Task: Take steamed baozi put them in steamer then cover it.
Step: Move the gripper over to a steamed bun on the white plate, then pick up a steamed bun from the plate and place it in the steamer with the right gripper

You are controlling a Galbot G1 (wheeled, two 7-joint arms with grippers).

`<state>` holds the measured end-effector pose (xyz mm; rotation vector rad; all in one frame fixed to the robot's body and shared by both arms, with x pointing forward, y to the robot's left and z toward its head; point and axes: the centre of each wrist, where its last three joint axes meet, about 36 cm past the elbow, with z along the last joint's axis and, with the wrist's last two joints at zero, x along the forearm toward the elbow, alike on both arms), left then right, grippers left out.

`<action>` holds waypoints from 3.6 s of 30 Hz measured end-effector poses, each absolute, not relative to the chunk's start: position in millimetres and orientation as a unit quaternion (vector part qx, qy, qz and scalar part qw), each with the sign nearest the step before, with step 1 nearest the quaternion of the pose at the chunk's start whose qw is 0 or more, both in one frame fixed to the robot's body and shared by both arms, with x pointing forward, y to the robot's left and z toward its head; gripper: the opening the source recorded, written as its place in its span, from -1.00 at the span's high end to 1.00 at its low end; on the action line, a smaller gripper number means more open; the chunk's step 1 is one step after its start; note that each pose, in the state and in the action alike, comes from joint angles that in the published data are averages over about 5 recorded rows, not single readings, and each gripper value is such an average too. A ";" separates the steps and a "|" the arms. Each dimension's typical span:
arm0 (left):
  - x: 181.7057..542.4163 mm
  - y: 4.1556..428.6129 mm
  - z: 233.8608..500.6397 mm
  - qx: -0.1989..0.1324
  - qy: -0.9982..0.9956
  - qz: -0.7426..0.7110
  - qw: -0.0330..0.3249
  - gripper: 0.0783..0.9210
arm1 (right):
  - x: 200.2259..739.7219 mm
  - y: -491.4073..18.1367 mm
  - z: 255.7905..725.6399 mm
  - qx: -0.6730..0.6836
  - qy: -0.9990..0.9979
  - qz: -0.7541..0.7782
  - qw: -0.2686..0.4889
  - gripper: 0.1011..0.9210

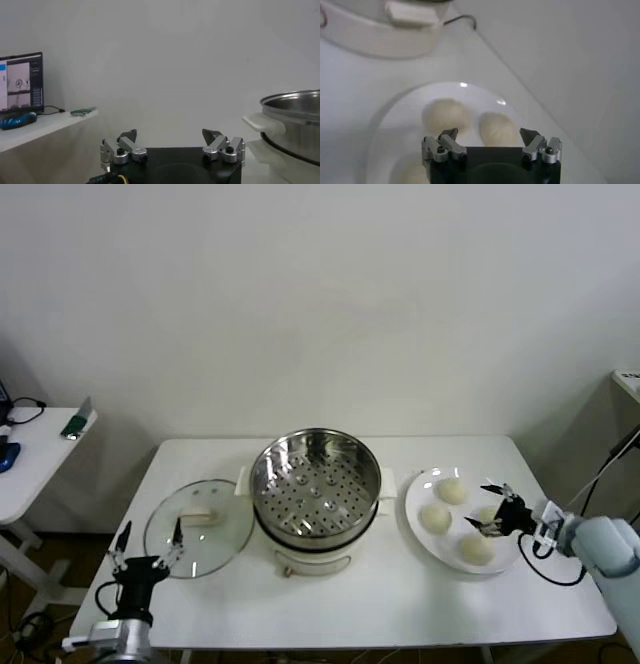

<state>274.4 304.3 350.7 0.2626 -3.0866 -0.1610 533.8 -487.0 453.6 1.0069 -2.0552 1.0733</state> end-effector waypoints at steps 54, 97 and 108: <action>273.1 324.5 335.2 0.123 -0.991 -0.035 0.043 -0.77 | 733.2 -374.8 453.7 0.479 -0.528 0.531 0.457 -0.61; 256.8 320.7 341.4 0.130 -0.990 -0.023 0.046 -0.77 | 737.7 -169.9 681.4 0.587 -0.271 0.744 0.169 -0.43; 250.7 324.6 340.2 0.128 -0.990 -0.022 0.051 -0.77 | 701.9 -48.5 690.5 0.599 -0.109 0.793 0.043 -0.45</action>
